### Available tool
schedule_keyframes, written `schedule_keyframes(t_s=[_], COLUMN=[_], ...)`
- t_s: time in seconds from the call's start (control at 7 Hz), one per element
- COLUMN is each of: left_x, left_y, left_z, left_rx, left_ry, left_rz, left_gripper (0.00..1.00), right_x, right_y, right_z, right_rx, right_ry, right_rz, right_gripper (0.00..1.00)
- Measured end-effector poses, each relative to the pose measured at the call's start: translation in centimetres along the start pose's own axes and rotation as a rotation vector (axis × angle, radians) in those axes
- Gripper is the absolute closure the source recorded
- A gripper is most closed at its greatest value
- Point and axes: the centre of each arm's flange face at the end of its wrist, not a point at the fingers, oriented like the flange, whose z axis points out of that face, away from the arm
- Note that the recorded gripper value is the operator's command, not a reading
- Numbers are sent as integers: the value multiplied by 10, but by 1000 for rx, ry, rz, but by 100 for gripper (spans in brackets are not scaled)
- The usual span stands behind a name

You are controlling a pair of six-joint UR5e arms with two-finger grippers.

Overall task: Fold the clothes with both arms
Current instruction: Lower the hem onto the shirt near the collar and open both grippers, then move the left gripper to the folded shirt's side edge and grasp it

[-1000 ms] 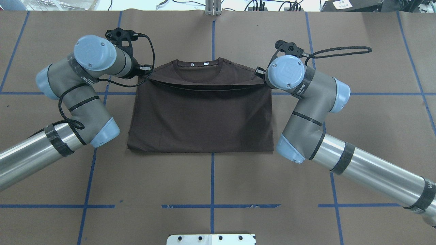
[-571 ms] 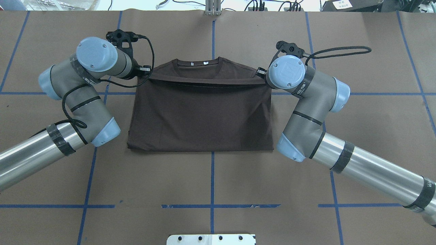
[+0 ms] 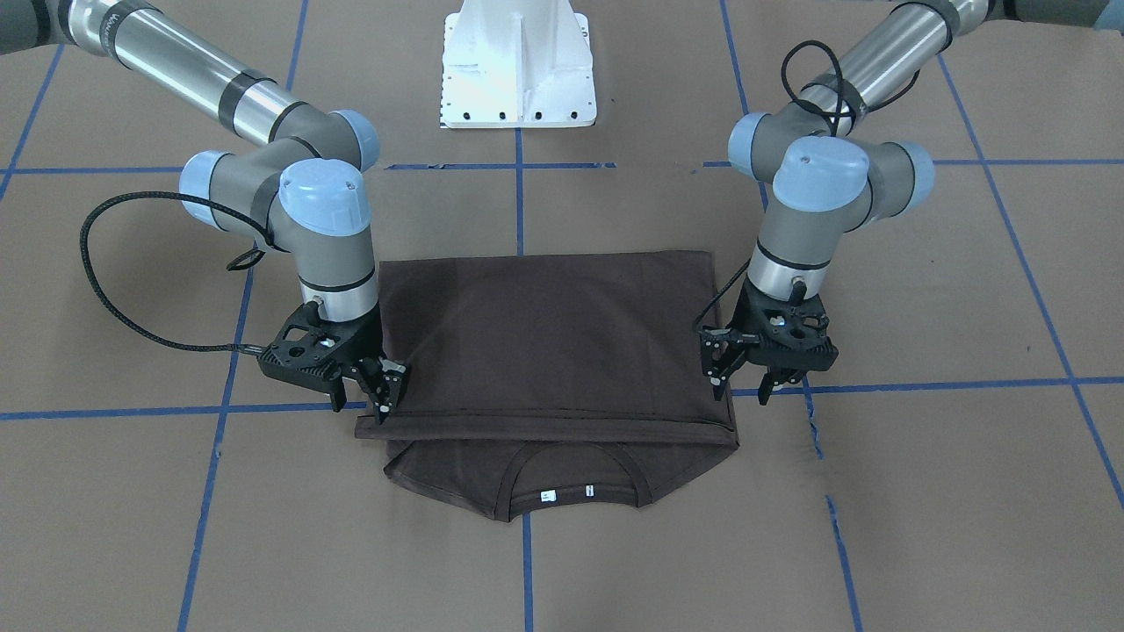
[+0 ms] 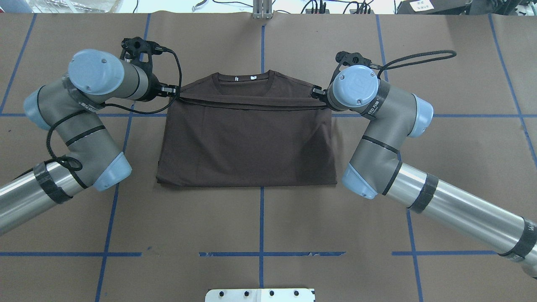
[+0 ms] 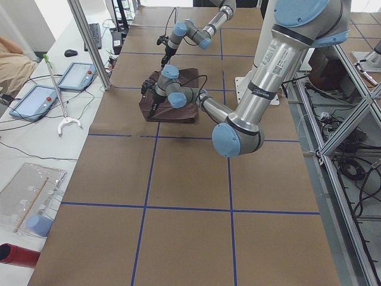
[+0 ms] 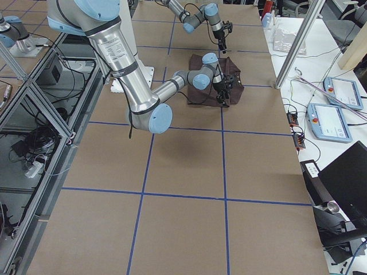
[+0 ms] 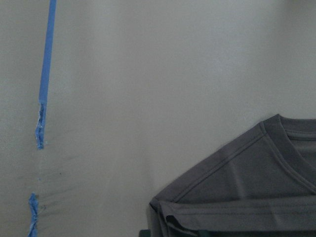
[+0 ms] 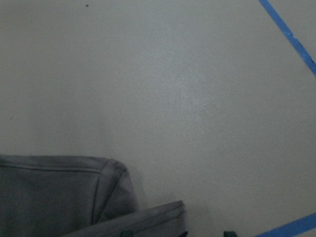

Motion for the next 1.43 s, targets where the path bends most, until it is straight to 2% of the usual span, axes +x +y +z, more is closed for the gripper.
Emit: schedule_keyframes(t_s=[0.14,0.29,0.43,0.71,1.14,1.43], left_x=[-8,-15,-18,0,19,26], left_y=[21,47,75,137,175,186], left_z=[-21,-40,-50,-41,-31,-29], left_rx=[3,-6,-27,-61,-96,-116], left_ry=[23,45,60,72,76,77], left_rz=[-1,-19,-87,-236,-272,-265], left_gripper=[1,28,46,46,48,86], right_x=[4,7,8,7,7,8], right_y=[1,2,2,2,1,2], right_z=[-6,-10,-14,-18,-17,-17], right_rx=[-8,-11,-11,-7,-7,-7], right_ry=[-11,-19,-26,-33,-32,-30], right_rz=[-10,-14,-15,-16,-17,-17], right_gripper=[0,0,0,0,0,0])
